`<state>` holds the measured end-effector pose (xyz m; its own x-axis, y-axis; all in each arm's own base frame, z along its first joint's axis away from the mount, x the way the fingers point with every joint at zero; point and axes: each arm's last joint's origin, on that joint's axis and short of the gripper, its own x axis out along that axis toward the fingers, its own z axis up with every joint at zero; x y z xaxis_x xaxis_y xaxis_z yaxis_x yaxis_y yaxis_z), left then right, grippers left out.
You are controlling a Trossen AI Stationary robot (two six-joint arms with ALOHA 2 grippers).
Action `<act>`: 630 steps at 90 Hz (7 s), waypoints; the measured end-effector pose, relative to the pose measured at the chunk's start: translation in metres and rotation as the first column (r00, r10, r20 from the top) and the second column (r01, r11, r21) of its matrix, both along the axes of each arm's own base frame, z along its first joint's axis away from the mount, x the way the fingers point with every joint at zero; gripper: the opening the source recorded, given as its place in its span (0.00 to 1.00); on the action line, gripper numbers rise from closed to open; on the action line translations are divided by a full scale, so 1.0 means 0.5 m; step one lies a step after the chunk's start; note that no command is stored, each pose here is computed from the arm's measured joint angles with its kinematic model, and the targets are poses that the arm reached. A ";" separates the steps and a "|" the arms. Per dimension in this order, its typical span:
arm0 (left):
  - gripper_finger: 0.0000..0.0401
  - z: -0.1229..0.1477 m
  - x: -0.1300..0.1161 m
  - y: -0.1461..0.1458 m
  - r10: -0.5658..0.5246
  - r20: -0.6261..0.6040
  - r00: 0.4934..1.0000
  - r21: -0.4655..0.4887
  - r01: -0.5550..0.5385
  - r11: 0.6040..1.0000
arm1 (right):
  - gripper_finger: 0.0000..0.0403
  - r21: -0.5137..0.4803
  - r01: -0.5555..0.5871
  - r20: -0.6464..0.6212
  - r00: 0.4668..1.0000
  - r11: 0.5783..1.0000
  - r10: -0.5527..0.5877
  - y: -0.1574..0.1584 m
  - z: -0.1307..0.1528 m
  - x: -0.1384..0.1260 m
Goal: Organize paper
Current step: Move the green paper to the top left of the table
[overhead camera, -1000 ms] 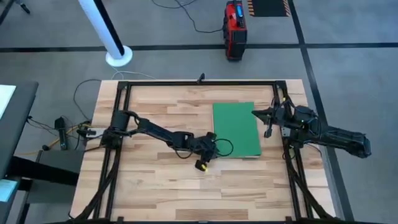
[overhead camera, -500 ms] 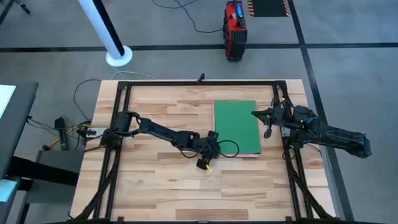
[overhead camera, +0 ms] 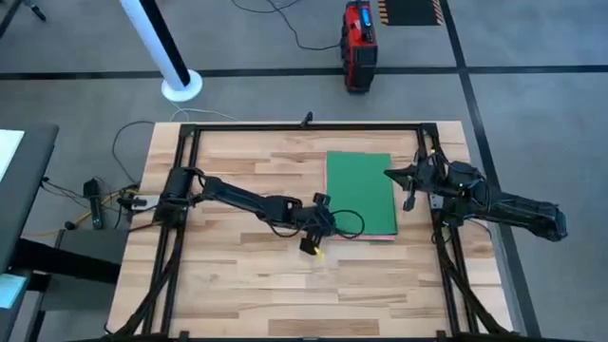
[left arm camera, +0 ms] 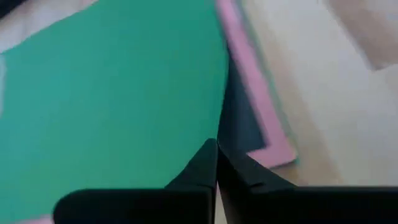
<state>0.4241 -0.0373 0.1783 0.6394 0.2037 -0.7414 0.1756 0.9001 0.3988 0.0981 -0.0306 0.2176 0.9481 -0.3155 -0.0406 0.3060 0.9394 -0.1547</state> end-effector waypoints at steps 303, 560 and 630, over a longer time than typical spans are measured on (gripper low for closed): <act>0.00 0.043 -0.294 0.175 0.879 0.038 0.475 -0.386 -0.805 0.451 | 0.00 0.033 0.002 -0.006 1.000 0.999 -0.001 0.000 -0.003 0.000; 0.00 -0.019 -0.329 0.106 0.911 -0.078 0.406 -0.385 -0.855 0.348 | 0.00 0.040 0.002 -0.016 1.000 0.999 -0.002 0.000 -0.005 0.000; 0.00 -0.114 -0.400 0.120 0.919 -0.146 0.367 -0.367 -0.883 0.294 | 0.00 0.036 0.002 -0.014 1.000 0.999 -0.002 0.000 -0.004 0.000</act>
<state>0.2241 0.0229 0.1214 0.2728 0.4523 -0.8491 -0.8473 0.5310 0.0106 0.0979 -0.0306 0.2154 0.9467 -0.3154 -0.0654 0.3059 0.9438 -0.1249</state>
